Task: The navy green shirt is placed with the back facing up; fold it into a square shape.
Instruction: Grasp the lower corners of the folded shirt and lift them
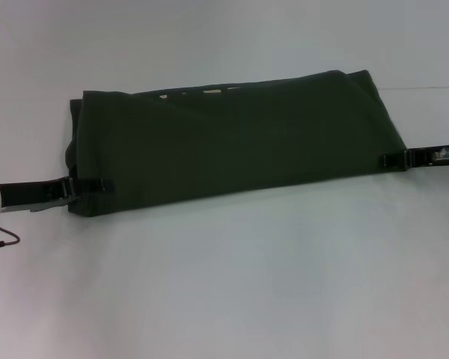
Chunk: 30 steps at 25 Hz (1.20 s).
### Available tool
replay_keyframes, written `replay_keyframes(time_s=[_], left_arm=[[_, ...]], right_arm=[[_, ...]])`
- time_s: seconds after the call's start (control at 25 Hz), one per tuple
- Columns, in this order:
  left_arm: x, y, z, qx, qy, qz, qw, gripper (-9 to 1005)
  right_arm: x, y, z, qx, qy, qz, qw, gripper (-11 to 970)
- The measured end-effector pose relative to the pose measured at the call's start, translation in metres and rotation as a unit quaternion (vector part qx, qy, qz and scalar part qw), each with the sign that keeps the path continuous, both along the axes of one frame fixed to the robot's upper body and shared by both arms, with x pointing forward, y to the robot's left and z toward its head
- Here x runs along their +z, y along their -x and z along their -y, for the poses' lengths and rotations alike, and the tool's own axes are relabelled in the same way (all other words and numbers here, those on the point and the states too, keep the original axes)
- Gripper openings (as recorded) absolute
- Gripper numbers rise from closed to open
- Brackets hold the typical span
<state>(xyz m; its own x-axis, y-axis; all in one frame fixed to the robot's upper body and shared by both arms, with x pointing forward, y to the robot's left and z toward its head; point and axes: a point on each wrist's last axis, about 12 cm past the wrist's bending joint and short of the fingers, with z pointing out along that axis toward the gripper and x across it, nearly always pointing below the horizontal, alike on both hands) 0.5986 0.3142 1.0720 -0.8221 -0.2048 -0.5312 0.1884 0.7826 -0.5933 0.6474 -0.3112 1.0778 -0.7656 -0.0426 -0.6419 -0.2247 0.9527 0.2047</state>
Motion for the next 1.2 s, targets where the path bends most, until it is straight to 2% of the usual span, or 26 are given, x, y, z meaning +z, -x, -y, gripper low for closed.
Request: replay_keyframes(time_s=[0.36, 0.56, 0.8, 1.2], left_arm=[[-0.0012, -0.0016, 0.0025, -0.009, -0.018, -0.007, 1.0, 716], [-0.0027, -0.0029, 0.0004, 0.006, -0.024, -0.012, 1.0, 577], [-0.0033, -0.0027, -0.0001, 0.004, -0.03, -0.014, 0.999, 334], [-0.0017, -0.0048, 0.0014, 0.002, -0.031, -0.013, 0.999, 127]], right_arm=[[0.0004, 0.0001, 0.0004, 0.001, -0.001, -0.001, 1.0, 587], [0.0005, 0.0001, 0.0002, 0.001, -0.001, -0.001, 1.0, 581], [0.0006, 0.0002, 0.0006, 0.001, -0.002, -0.002, 1.0, 574], [0.0006, 0.0005, 0.0011, 0.001, -0.002, -0.002, 1.0, 563]])
